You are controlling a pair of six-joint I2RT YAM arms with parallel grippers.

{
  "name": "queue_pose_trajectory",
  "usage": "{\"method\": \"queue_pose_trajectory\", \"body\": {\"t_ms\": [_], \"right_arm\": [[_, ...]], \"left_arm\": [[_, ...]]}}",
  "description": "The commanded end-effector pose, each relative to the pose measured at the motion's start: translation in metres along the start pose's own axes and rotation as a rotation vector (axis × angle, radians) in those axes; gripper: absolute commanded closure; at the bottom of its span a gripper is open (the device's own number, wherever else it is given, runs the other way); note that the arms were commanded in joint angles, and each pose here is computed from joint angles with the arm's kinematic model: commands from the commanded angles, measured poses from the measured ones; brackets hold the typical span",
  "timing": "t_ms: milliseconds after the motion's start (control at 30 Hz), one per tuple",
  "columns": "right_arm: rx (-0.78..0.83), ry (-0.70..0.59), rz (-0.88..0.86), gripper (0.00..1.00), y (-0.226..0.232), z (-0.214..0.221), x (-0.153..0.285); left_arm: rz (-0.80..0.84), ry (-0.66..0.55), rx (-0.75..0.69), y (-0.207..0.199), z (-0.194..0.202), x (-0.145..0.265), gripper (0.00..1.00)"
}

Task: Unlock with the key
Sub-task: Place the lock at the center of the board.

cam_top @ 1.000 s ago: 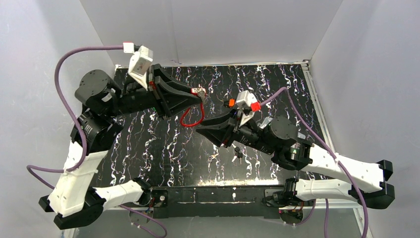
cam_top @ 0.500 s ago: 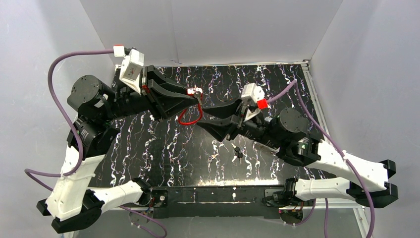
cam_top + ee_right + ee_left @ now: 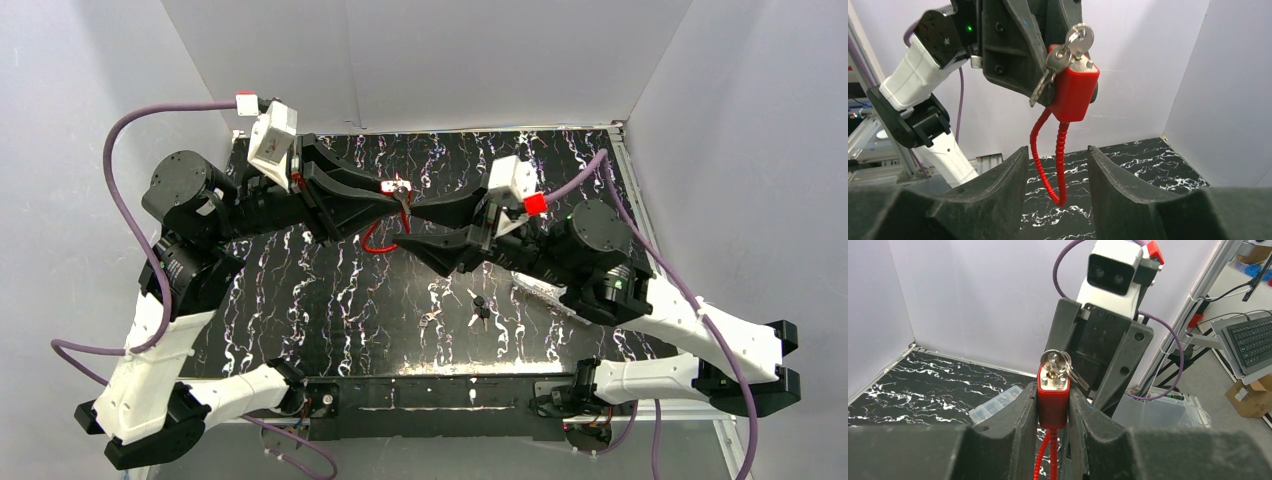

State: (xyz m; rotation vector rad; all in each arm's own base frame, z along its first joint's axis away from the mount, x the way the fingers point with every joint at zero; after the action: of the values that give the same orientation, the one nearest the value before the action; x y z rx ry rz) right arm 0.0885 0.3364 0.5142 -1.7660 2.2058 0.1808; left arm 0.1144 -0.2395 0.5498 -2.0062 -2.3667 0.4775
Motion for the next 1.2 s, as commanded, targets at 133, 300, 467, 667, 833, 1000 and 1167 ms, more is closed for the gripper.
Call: {"method": "queue_pose_trajectory", "body": {"t_ms": [133, 300, 467, 667, 833, 1000, 1167], "right_arm": [[0.004, -0.070, -0.020, 0.49, -0.004, -0.023, -0.006], [-0.010, -0.093, -0.043, 0.56, -0.002, -0.030, -0.006], [-0.023, -0.105, -0.049, 0.57, -0.002, -0.033, -0.005], [-0.026, -0.116, -0.054, 0.65, -0.002, -0.037, -0.006], [-0.024, -0.125, -0.046, 0.84, -0.004, -0.043, -0.005], [-0.041, -0.110, -0.044, 0.99, -0.004, -0.033, -0.005], [-0.107, -0.083, -0.048, 0.99, -0.001, -0.009, -0.005]], "left_arm": [[0.047, -0.023, -0.035, -0.013, -0.008, 0.005, 1.00], [0.057, -0.014, -0.034, -0.014, -0.005, 0.006, 1.00], [0.062, -0.013, -0.035, -0.014, -0.004, 0.005, 1.00], [0.065, -0.009, -0.038, -0.014, -0.002, 0.005, 1.00], [0.067, -0.004, -0.037, -0.013, 0.000, 0.005, 1.00], [0.072, -0.010, -0.046, -0.015, -0.001, 0.006, 1.00], [0.074, -0.023, -0.055, -0.016, -0.005, 0.006, 1.00]]}}
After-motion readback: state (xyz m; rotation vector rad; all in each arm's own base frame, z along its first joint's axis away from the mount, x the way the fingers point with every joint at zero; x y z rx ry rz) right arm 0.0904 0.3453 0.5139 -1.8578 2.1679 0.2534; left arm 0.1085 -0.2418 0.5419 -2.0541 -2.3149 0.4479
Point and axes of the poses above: each gripper's point midway between its finger pads, its own x axis back along the fingers, its own y axis along the line the jaws close on, z = x × y, the point moved 1 cm from there along x, back along the fingers, and after that the axes turned 4 degrees about x, right-handed, at the moved point
